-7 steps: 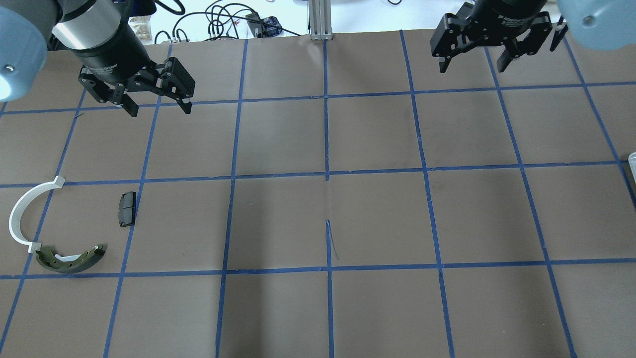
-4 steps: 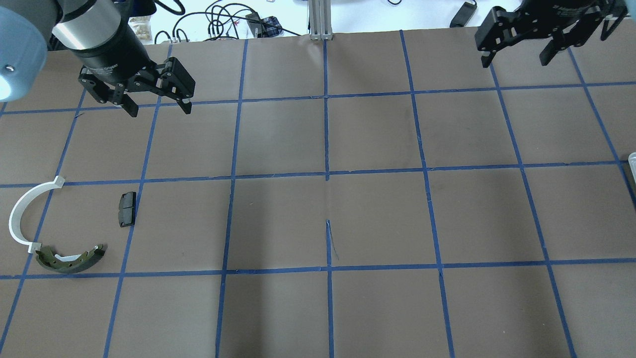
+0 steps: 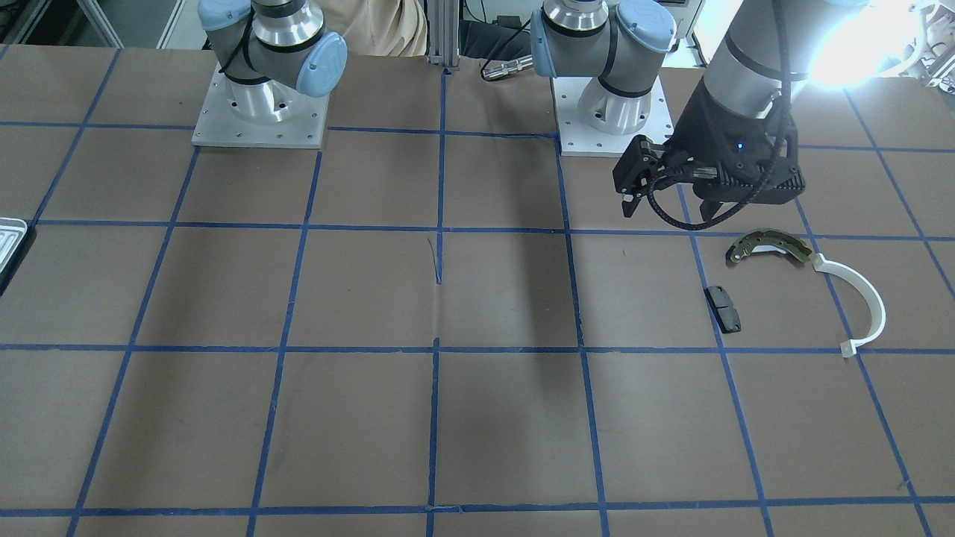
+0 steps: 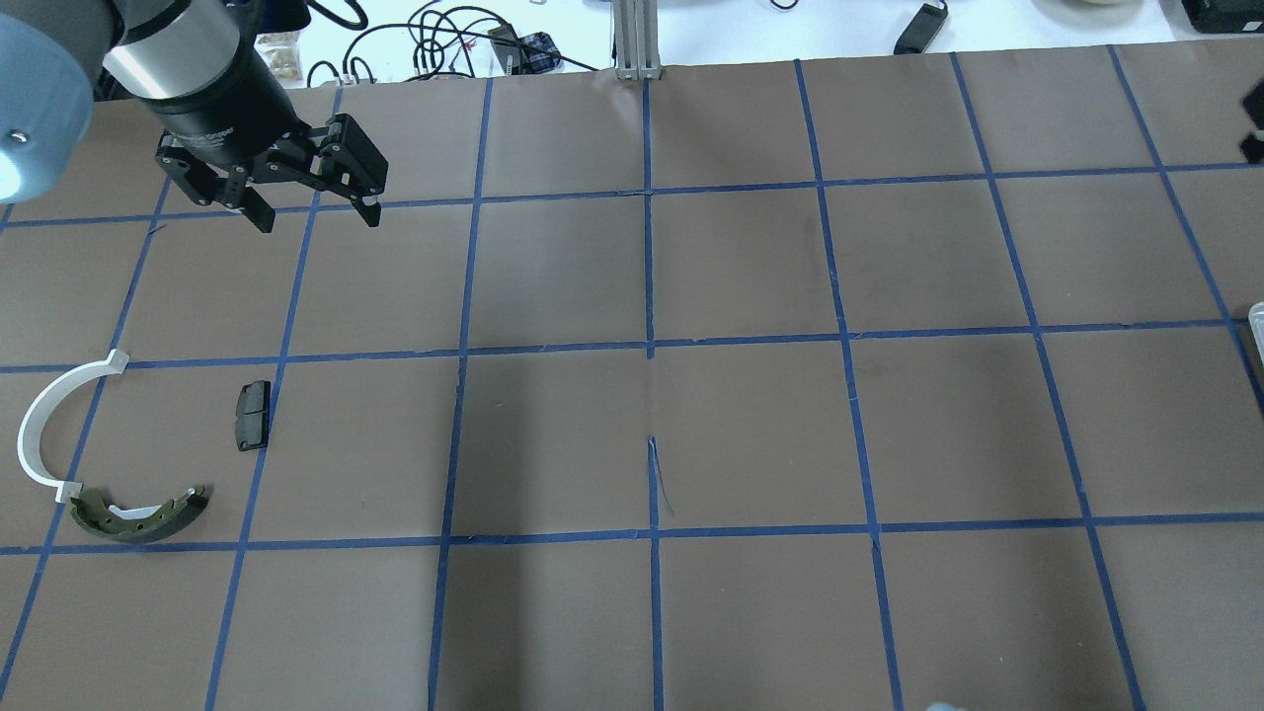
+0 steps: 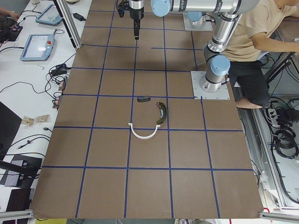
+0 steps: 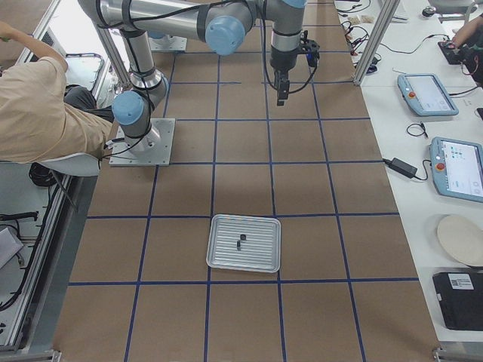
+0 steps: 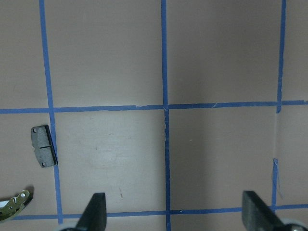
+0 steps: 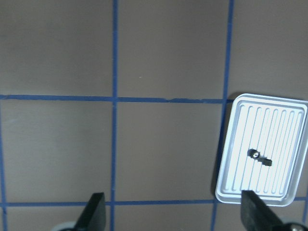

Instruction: Place bearing gear from tray to pile

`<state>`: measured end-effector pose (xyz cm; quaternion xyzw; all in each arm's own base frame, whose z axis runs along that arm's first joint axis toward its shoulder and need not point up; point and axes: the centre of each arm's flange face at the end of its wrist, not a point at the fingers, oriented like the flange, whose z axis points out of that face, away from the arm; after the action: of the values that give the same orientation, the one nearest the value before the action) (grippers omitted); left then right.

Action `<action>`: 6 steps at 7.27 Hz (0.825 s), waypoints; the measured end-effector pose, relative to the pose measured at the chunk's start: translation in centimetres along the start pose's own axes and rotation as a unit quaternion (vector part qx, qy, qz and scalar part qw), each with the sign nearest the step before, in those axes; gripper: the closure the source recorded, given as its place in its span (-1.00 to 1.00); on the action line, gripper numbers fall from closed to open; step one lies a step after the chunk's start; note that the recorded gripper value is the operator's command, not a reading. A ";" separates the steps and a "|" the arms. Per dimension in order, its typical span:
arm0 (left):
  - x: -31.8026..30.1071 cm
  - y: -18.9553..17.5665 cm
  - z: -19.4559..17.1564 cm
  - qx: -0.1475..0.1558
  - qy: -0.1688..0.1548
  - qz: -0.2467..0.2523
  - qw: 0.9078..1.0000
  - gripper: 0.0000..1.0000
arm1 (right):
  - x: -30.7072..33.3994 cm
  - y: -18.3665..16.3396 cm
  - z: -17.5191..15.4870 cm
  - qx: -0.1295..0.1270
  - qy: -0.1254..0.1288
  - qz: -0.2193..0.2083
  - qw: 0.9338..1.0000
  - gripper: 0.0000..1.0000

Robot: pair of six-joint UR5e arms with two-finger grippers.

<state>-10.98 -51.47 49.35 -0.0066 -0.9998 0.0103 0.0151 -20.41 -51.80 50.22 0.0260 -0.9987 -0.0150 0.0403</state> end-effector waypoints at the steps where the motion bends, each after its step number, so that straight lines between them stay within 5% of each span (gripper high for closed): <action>1: 0.0 0.1 0.0 0.000 0.000 0.001 1.000 -1.00 | 6.7 1.2 3.4 -0.012 -0.007 -0.020 1.000 -1.00; 4: 0.0 0.1 0.0 0.000 0.000 0.002 1.000 -1.00 | 23.1 4.3 17.0 -0.008 -0.021 -0.093 0.995 -0.96; 6: 0.0 0.1 -0.1 0.000 0.000 0.003 1.000 -1.00 | 27.5 6.1 25.5 -0.012 -0.053 -0.119 0.991 -0.89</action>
<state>-10.98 -51.38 49.40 -0.0093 -0.9998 0.0108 0.0150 -50.12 -46.44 27.17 0.1431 -0.9890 -0.0333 -0.0148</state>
